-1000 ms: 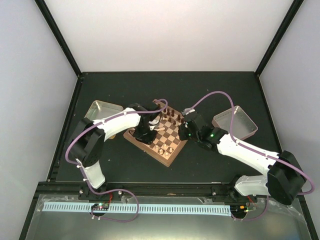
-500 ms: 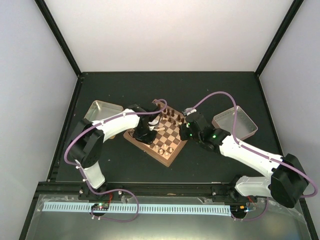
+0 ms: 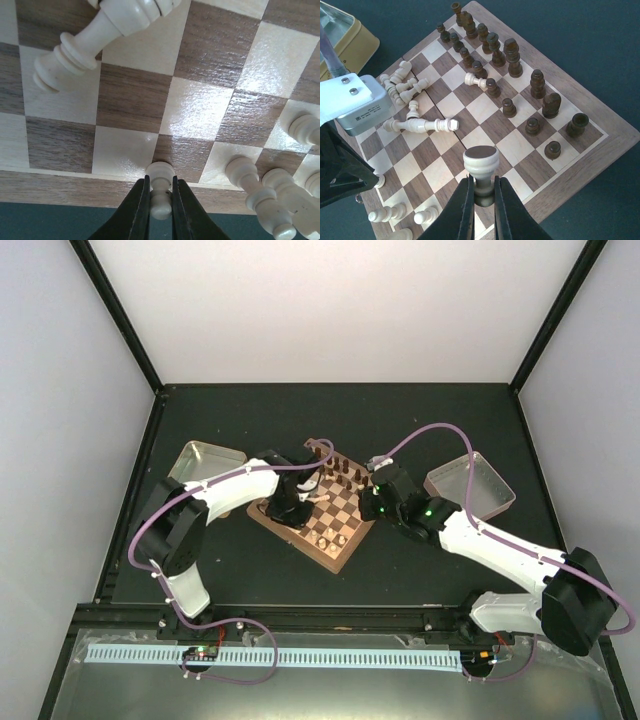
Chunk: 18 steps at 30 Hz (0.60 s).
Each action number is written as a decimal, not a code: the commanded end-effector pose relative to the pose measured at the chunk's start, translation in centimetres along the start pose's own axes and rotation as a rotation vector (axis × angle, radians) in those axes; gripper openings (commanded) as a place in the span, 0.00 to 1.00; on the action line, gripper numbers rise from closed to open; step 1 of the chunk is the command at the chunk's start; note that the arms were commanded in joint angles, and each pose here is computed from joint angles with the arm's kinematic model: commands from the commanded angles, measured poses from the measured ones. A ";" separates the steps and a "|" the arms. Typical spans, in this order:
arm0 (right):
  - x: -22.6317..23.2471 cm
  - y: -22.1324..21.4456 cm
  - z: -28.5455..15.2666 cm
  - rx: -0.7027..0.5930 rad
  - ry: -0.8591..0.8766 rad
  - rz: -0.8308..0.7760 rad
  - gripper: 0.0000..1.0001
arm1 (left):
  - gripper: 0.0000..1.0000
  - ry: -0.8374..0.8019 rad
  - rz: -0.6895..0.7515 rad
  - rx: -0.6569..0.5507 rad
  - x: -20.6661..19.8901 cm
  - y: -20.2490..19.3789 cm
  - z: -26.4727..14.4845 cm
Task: Set up the chess pieces on the board
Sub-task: Place the chess piece on the chessboard.
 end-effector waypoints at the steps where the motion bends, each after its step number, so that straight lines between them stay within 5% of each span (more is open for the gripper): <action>1: -0.4 0.3 -0.5 -0.021 -0.024 0.009 0.09 | 0.08 -0.049 0.023 -0.087 -1.5 1.7 -1.9; 18: -0.5 -0.2 -0.6 -0.018 -0.018 0.022 0.09 | 0.09 -0.175 0.129 -0.004 -4.7 3.4 -1.6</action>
Point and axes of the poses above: each gripper's point midway between its finger pads, its own z axis out along the fingers, its own x axis along the line the jaws close on, y = z × x, the point moved 6 cm from there along -z, back along the fingers, and after that the axes turned 12 degrees about -z, right-handed, at the moved point
